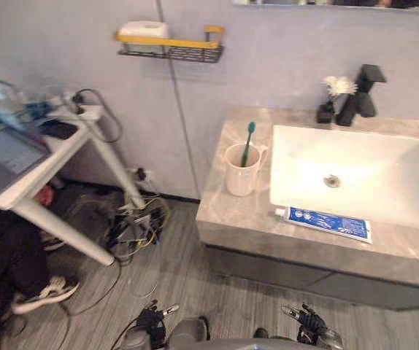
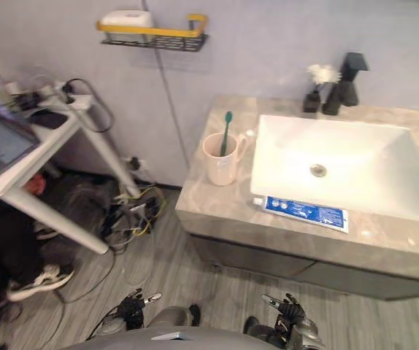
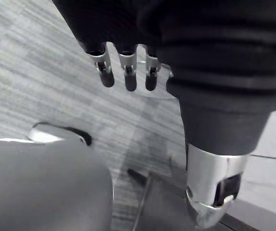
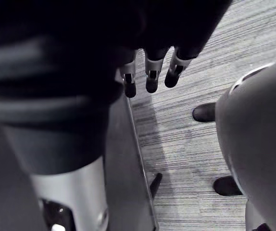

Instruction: Organize washtable

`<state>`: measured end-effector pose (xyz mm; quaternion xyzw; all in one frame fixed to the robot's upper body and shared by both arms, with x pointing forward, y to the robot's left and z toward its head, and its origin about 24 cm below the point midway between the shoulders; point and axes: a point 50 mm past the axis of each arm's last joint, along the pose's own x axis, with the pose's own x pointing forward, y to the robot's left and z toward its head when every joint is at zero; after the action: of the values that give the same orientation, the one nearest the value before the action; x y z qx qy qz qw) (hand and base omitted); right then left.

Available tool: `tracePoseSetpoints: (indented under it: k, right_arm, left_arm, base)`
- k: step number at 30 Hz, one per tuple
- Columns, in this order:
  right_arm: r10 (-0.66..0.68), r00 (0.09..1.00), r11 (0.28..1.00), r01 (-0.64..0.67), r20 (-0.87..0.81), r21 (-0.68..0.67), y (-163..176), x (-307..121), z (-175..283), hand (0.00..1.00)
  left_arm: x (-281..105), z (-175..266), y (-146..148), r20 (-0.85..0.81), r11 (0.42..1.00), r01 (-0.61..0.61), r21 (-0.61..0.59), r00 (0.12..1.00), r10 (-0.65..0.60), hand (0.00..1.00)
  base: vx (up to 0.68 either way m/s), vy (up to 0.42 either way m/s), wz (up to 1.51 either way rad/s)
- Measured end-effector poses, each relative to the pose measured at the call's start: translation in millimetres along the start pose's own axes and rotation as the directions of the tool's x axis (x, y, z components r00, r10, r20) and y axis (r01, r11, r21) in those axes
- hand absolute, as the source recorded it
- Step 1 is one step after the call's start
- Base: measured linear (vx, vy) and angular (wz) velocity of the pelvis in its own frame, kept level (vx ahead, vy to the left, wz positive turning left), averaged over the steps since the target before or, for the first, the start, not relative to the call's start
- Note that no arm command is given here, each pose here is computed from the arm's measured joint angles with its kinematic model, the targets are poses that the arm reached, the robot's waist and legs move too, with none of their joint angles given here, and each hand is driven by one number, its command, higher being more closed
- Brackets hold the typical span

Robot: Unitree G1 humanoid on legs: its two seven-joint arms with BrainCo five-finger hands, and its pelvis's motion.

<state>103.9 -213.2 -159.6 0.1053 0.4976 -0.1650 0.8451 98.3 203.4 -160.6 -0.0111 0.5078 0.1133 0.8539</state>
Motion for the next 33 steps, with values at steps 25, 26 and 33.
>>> tracePoseSetpoints:
  k: [25,26,33]
  right_arm:
    - [-0.092,0.991,0.983,0.105,-0.096,0.15,-24.3,-10.1,-34.0,0.0]
    - [-0.095,0.991,0.983,0.109,-0.098,0.15,-25.3,-10.5,-34.8,0.0]
    - [-0.041,0.996,0.998,0.045,-0.081,0.04,-13.7,-5.5,-22.9,0.0]
  left_arm:
    - [-0.9,-5.9,17.5,-0.032,0.999,-0.046,0.018,0.998,0.047,0.0]
    - [-1.7,-9.1,17.5,-0.042,0.999,-0.046,0.017,0.998,0.047,0.0]
    - [-5.1,-20.7,19.1,-0.073,0.998,-0.055,0.006,0.996,0.055,0.0]
  base:
    - [0.03,0.0,-0.2]
    - [-0.03,-0.211,0.16]
    - [-0.04,-0.181,0.24]
